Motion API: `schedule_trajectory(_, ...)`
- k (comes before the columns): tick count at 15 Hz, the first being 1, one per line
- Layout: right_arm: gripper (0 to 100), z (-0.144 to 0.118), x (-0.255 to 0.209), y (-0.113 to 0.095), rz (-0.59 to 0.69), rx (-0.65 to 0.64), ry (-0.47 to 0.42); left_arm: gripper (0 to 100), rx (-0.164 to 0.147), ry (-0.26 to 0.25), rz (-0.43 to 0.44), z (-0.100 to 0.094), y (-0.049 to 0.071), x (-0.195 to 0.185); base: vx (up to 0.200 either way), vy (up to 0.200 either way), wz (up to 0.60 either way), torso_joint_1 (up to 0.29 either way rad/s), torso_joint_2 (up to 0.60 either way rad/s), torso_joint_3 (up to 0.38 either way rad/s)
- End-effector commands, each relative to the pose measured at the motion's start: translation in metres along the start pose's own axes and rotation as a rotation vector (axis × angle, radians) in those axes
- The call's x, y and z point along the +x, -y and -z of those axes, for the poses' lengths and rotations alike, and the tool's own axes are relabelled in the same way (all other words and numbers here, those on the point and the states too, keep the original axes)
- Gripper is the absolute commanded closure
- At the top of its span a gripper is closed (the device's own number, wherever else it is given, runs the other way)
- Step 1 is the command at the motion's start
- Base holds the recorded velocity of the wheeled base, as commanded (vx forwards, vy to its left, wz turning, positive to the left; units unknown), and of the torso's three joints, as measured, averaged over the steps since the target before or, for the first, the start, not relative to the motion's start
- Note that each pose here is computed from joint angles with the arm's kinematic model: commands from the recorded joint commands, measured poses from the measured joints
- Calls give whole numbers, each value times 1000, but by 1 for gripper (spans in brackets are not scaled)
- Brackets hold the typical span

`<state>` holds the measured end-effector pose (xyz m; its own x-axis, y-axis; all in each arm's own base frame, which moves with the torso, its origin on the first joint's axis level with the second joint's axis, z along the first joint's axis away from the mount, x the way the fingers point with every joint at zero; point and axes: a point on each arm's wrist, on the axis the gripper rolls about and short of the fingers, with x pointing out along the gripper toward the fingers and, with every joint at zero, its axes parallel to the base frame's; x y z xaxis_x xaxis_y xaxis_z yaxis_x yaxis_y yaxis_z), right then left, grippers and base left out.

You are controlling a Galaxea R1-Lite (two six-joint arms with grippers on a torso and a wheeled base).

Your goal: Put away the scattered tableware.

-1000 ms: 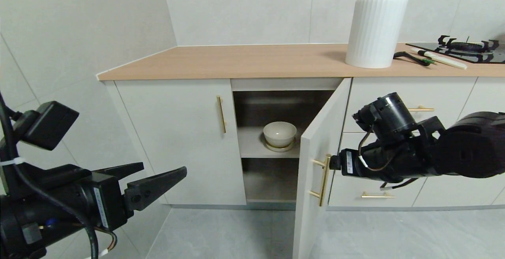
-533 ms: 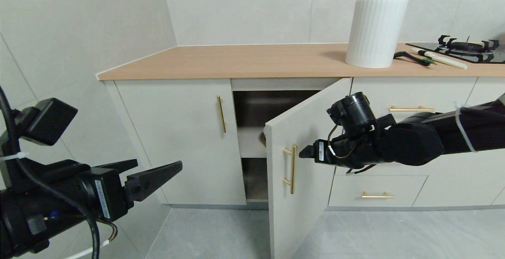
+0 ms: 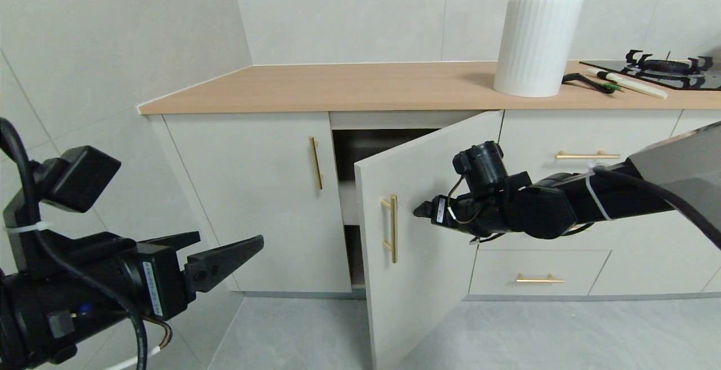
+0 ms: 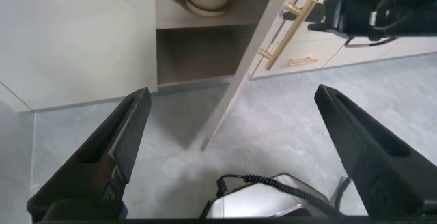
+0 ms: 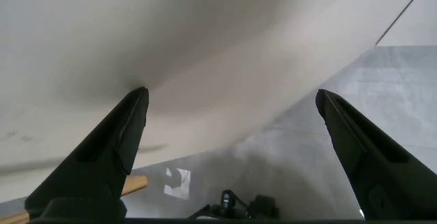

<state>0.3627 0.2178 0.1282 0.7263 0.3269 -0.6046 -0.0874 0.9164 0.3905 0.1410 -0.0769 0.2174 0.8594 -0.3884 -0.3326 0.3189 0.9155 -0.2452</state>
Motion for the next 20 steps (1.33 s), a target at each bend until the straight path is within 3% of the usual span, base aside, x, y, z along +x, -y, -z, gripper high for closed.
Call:
schedule_trajectory(1, 0, 3, 7, 1, 8, 1, -8, 0, 10, -1, -2, 0, 0, 0, 0, 0, 0, 0, 0, 0)
schedule_trajectory(7, 0, 1, 18, -2, -1, 73, 4, 0, 14, -11, -3, 2, 0, 0, 200, 0, 0, 2, 2, 2)
schedule_trajectory(13, 0, -17, 38, -5, 14, 244, 95, 0, 13, -8, -2, 1, 0, -1, 0, 0, 0, 0, 0, 0)
schedule_trajectory(16, 0, -27, 54, 2, 75, 293, 173, 0, 12, -8, -2, 1, 0, 0, 0, 0, 0, 0, 0, 0)
schedule_trajectory(20, 0, -32, 57, 5, 88, 318, 198, 0, 12, -9, -3, 1, 0, 0, 0, 0, 0, 0, 0, 0)
